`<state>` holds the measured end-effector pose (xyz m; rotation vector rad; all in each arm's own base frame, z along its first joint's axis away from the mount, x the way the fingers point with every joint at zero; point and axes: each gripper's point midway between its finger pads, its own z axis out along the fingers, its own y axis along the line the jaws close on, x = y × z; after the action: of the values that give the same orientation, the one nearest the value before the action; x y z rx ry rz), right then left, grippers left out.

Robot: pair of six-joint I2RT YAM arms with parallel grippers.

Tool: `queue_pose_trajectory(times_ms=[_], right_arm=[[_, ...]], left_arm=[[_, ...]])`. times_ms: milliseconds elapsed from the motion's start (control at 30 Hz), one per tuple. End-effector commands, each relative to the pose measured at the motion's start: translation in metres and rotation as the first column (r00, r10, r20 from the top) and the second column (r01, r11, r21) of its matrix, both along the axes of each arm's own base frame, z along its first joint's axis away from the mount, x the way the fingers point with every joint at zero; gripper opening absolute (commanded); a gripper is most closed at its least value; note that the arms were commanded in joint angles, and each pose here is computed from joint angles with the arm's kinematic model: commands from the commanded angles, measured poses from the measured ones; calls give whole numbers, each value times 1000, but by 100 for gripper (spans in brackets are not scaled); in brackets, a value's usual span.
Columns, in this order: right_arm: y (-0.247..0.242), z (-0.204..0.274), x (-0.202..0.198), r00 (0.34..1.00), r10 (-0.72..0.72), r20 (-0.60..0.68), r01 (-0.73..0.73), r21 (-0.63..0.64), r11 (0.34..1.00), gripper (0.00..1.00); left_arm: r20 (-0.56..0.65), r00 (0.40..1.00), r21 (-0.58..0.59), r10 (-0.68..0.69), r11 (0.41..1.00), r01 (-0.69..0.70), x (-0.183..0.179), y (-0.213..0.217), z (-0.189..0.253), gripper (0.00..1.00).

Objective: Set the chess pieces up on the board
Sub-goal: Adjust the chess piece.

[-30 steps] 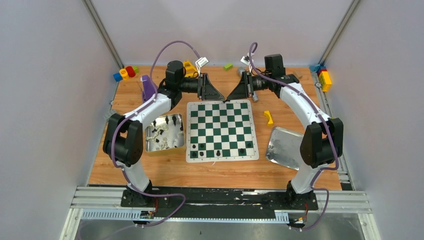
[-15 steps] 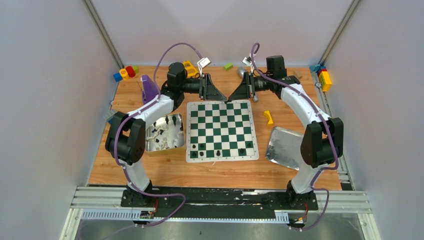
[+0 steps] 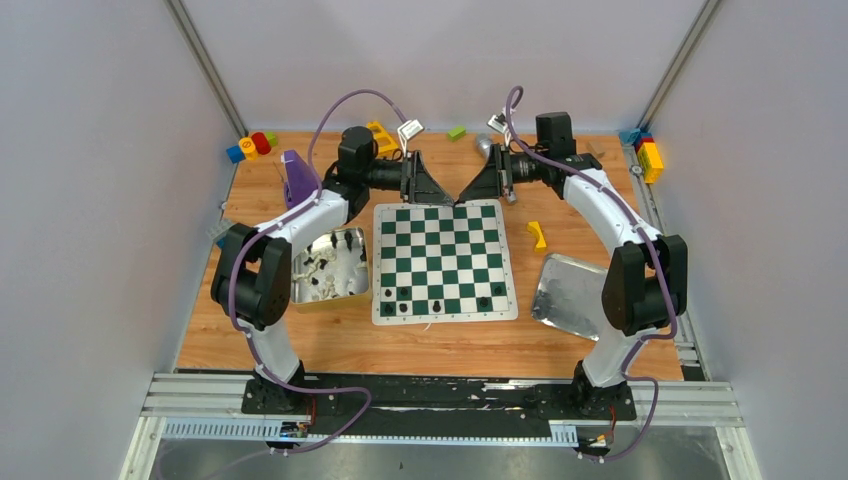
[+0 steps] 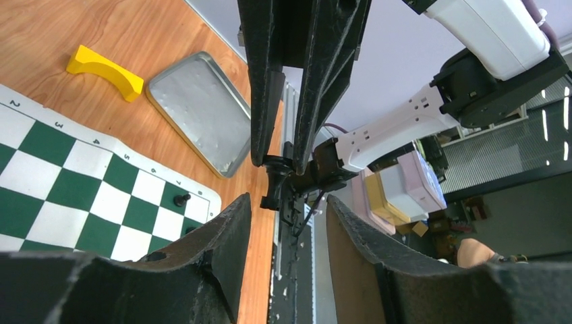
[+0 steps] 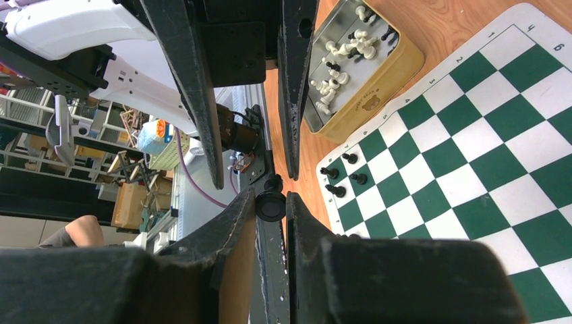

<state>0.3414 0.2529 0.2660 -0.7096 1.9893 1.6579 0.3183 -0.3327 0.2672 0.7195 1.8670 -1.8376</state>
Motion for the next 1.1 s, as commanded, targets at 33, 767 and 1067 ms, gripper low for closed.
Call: queue_pose_trajectory(times_ms=[33,767,1067], right_arm=[[-3,25,-4,996,10,88,-14,39,999,0],[-5,17,-8,997,16,75,-19,41,999,0],[-5,15,-8,997,14,72,-17,39,999,0]], left_arm=[[31,999,6,-9,1000,8,-2,-6,0,50],[26,999,16,-21,1000,21,0,-13,-2,35],[32,999,7,-26,1000,26,2,-14,3,29]])
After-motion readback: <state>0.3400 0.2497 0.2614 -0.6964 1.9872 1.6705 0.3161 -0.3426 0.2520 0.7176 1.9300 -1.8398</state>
